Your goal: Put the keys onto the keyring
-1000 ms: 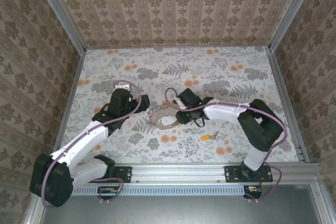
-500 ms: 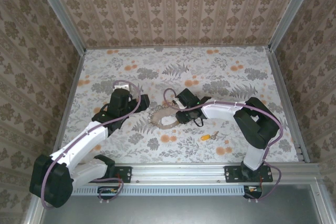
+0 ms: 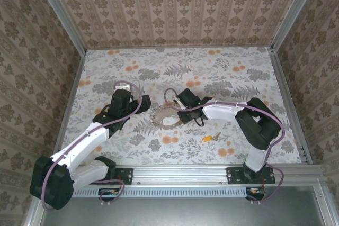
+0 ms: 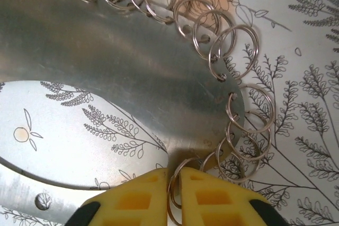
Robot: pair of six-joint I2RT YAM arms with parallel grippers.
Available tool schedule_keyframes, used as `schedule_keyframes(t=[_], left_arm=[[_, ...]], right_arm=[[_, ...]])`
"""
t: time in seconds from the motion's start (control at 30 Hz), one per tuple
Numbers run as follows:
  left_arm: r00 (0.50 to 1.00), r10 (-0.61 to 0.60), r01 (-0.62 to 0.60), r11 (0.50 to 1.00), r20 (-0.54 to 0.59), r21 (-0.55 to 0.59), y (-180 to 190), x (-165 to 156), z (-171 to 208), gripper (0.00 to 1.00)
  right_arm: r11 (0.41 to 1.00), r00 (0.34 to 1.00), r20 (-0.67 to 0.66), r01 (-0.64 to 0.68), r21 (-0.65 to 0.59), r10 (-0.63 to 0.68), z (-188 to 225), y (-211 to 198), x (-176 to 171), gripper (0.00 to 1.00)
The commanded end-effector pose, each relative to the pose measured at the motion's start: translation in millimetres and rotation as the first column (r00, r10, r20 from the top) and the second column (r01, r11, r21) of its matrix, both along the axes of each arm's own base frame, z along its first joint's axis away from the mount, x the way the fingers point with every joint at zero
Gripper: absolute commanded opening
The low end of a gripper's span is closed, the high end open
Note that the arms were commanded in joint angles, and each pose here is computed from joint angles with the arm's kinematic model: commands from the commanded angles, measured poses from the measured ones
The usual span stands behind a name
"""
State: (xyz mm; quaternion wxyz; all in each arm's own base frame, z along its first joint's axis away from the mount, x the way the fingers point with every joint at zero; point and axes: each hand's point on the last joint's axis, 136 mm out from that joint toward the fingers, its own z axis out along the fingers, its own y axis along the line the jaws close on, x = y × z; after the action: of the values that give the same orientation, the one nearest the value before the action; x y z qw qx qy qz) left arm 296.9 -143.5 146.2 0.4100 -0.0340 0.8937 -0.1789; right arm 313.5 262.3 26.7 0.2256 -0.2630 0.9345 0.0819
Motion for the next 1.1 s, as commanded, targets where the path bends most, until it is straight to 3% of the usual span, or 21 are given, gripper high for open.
schedule_keyframes(t=[0.0,0.13,0.53,0.83,1.07], left_arm=[[1.0,0.008,-0.008,1.0,0.011,-0.02,-1.5,-1.1,5.1,1.0],[1.0,0.008,-0.007,1.0,0.014,-0.021,-1.6,-0.8,6.4,1.0],[1.0,-0.021,0.021,1.0,0.019,-0.015,-3.9,-3.2,13.3,1.0],[0.993,-0.1,0.104,0.991,0.062,-0.078,-17.4,-10.4,42.3,1.0],[0.98,-0.178,0.191,0.969,0.091,-0.156,-35.7,-15.4,69.4,0.97]], right_arm=[[0.998,1.0,0.005,0.012,-0.061,-0.012,-4.3,-7.8,1.5,0.07],[0.998,1.0,0.011,0.004,-0.067,-0.003,1.1,-7.4,3.1,0.0],[0.998,0.998,0.024,-0.063,0.026,0.062,35.0,8.8,-0.4,0.0],[0.946,0.986,0.137,-0.131,0.297,0.093,112.1,35.2,0.1,0.0],[0.829,0.969,0.242,-0.177,0.531,0.052,178.5,46.8,5.8,0.0]])
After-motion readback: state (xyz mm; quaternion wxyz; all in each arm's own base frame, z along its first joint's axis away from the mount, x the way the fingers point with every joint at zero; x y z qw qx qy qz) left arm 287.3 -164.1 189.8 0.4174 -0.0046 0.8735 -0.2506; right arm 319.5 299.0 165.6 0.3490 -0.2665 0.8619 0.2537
